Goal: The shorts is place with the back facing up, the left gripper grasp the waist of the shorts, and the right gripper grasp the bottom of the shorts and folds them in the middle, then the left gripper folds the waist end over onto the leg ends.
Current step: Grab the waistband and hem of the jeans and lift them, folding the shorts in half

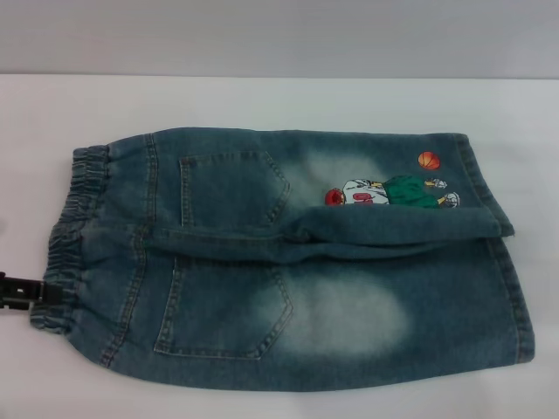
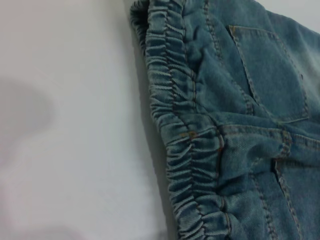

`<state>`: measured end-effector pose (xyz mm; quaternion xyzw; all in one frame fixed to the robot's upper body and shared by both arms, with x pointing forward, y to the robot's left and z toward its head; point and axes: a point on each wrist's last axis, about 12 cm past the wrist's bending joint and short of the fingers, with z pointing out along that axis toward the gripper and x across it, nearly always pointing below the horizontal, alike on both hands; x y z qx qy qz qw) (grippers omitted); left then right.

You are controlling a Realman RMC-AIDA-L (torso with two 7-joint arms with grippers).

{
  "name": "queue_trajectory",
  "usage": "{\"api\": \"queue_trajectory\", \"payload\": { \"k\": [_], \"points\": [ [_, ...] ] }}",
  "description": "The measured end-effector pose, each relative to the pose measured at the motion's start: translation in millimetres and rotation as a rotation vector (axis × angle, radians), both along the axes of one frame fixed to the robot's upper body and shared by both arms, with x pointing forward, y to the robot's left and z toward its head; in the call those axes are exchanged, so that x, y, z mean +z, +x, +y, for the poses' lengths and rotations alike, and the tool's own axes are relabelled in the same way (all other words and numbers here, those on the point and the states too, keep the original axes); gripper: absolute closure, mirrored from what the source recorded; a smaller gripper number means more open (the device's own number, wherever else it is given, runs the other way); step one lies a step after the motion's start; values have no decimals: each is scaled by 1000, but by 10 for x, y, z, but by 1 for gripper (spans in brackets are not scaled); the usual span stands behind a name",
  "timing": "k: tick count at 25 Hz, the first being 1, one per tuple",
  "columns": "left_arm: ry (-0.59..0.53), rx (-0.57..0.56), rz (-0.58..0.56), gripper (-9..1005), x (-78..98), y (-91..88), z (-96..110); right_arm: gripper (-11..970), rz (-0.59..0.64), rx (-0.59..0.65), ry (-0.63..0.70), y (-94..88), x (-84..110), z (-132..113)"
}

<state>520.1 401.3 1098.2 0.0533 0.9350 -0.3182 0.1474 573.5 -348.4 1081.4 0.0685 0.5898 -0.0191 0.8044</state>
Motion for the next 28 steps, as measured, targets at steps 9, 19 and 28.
{"api": "queue_trajectory", "payload": {
  "k": [9, 19, 28],
  "points": [
    [-1, -4, 1, 234, -22, 4, -15, 426, -2, 3, -1, 16, 10, 8],
    [-13, -50, 23, 235, -43, 12, -116, 426, -5, -1, 0, 24, 22, -1],
    [-32, -86, 8, 236, 15, 97, -218, 426, -7, -4, 1, 27, 26, -5]
  ]
}}
